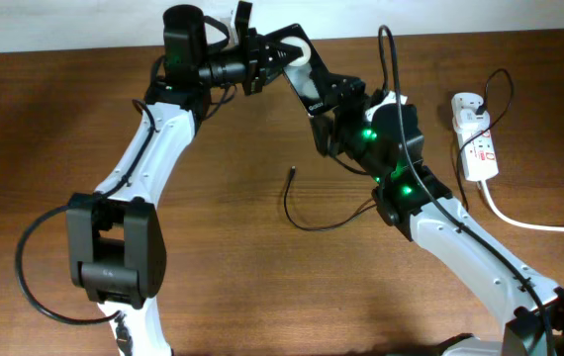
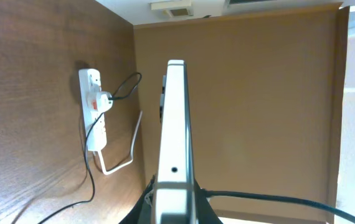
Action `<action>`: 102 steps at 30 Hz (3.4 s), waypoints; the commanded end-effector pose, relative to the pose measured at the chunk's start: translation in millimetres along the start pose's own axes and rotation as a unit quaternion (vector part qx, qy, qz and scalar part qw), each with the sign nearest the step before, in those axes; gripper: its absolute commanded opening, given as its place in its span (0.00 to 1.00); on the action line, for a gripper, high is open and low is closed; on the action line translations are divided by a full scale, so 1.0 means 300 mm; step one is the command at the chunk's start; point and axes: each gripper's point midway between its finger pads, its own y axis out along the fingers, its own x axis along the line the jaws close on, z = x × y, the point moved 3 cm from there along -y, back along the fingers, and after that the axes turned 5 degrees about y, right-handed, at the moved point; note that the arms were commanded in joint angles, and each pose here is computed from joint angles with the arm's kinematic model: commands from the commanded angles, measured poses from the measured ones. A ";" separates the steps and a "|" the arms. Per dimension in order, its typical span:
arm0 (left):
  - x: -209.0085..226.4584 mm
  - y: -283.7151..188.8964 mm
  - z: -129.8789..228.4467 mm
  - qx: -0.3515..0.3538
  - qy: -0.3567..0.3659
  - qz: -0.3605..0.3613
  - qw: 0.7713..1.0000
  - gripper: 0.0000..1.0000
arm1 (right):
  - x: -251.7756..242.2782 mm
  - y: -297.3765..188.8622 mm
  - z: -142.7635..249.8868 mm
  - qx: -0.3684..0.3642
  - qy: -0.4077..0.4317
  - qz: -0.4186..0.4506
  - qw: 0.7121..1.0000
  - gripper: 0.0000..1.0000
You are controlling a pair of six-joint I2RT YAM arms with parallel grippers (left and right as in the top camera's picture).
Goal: Plug charger to phone and switch on socket
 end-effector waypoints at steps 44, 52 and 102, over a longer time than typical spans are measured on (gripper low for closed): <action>0.115 -0.652 -0.126 -0.015 0.064 0.042 0.997 0.00 | -0.614 0.187 -0.019 0.185 -0.404 0.418 0.792 0.35; 0.114 -0.652 -0.126 -0.014 0.064 0.042 0.997 0.00 | -0.721 0.207 -0.025 0.194 -0.394 0.442 0.783 0.35; 0.094 -0.609 -0.099 0.012 0.080 0.060 0.995 0.00 | -0.067 -0.032 0.171 0.446 -0.460 0.087 0.763 0.04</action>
